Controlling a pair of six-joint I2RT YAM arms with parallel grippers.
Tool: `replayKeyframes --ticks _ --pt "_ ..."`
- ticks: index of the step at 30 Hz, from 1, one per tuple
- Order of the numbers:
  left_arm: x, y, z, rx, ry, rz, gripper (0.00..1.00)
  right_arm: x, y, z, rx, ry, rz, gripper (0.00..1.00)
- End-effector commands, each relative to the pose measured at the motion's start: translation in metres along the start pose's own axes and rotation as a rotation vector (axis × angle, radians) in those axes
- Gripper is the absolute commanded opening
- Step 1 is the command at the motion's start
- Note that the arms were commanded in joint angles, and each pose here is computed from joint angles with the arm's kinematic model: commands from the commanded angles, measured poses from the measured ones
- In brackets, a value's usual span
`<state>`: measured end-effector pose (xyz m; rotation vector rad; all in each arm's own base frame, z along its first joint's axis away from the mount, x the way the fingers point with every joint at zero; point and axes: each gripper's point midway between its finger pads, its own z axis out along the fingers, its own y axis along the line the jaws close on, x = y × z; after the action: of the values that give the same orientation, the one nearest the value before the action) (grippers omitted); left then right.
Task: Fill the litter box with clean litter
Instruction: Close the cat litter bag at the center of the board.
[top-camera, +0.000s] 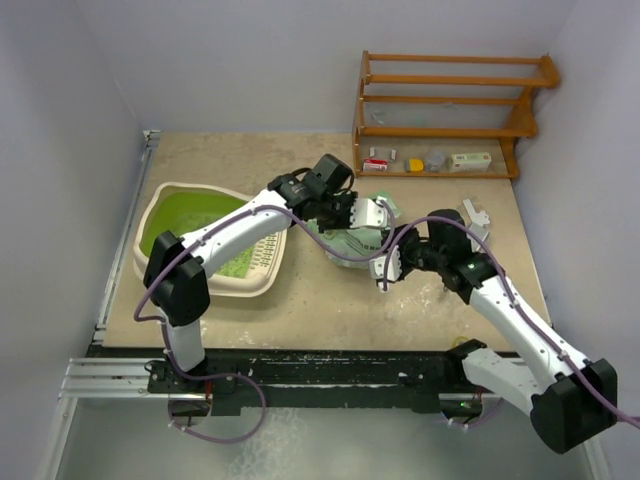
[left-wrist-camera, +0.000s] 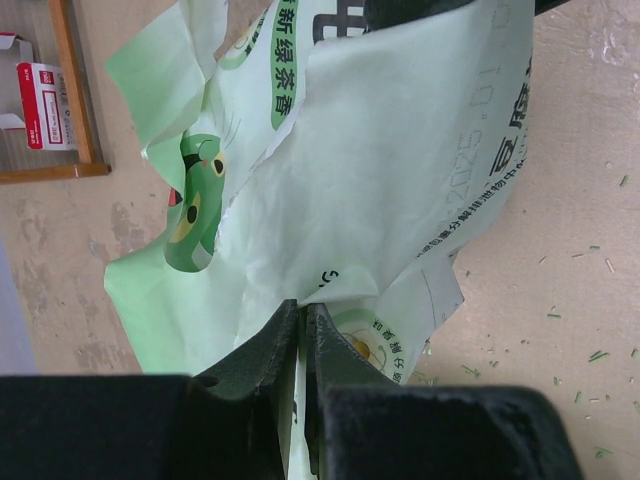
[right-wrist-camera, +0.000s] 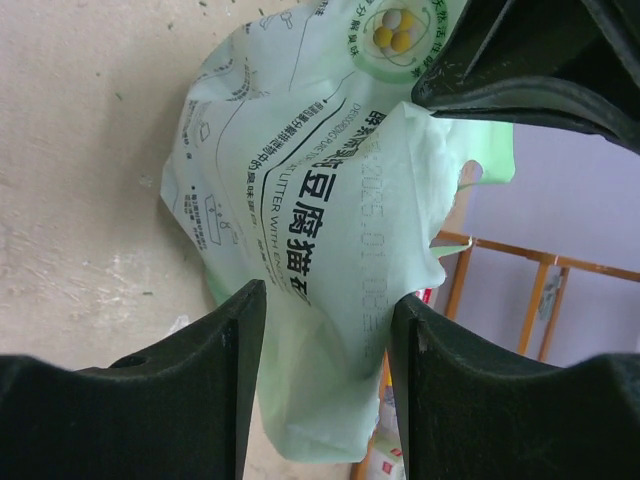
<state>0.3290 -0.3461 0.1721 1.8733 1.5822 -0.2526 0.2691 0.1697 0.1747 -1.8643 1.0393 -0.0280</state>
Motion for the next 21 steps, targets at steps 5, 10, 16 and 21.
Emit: replayKeyframes --ticks 5,10,16,21 --pt "-0.014 0.011 0.0 0.006 -0.061 -0.035 0.03 0.017 -0.006 0.022 0.0 0.076 -0.062 0.49" --pt "-0.012 0.016 -0.006 -0.009 -0.065 -0.041 0.03 0.033 -0.006 0.029 -0.053 0.149 0.114 0.04" --pt "0.004 0.035 -0.035 -0.091 -0.056 -0.079 0.03 0.029 -0.027 0.009 0.043 0.149 0.357 0.0" --pt "0.02 0.049 -0.059 -0.168 -0.049 -0.096 0.03 0.032 -0.056 -0.023 0.146 0.093 0.628 0.0"
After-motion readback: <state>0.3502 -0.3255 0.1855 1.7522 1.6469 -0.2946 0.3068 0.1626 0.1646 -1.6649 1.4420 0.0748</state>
